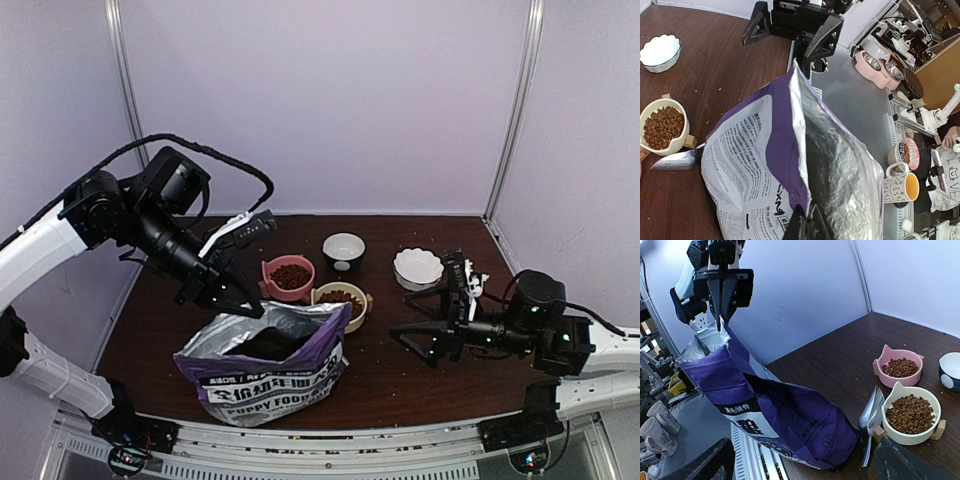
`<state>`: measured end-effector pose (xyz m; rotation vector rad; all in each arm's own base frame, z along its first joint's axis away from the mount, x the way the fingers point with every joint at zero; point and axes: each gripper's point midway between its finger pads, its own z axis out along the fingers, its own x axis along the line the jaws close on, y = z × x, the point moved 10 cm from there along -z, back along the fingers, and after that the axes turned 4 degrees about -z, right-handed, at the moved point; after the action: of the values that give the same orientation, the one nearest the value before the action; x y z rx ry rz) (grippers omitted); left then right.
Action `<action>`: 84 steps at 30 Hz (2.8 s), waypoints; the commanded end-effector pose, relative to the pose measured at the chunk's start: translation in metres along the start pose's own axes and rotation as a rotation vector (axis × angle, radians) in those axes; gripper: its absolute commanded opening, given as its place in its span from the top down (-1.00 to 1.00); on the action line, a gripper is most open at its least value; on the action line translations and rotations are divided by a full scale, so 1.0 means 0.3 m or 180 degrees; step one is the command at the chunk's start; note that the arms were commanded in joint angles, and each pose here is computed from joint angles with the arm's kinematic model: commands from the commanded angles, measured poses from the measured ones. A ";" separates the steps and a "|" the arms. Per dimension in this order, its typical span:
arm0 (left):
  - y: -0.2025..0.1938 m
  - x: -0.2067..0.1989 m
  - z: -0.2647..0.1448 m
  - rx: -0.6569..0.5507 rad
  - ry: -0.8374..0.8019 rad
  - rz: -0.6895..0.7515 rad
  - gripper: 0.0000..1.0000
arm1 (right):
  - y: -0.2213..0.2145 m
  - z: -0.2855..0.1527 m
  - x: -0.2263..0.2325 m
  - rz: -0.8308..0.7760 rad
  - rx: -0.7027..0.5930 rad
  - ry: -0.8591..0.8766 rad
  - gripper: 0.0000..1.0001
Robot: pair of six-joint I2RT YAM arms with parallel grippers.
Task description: Serve the pet food
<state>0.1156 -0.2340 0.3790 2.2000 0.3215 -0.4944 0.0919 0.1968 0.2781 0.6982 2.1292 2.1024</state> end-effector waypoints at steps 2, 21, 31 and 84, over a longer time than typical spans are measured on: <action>0.100 -0.058 -0.050 -0.0534 -0.0201 0.0553 1.00 | 0.030 0.052 0.035 -0.0136 0.0139 0.0371 -0.98; 0.083 -0.056 -0.051 -0.0521 -0.0141 0.0483 1.00 | 0.069 0.152 0.100 -0.0845 0.0020 0.0453 -0.97; 0.077 -0.054 -0.046 -0.0505 -0.0161 0.0464 1.00 | 0.099 0.302 0.137 -0.1152 0.0154 0.0830 -0.93; 0.105 -0.134 0.206 0.0706 0.1421 0.1051 -0.85 | 0.178 0.192 0.102 -0.0350 -0.0260 0.0145 1.00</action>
<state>0.0784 -0.3015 0.3859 2.4530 0.1512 0.0160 0.0954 0.2677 0.3042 0.4816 2.2810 2.0077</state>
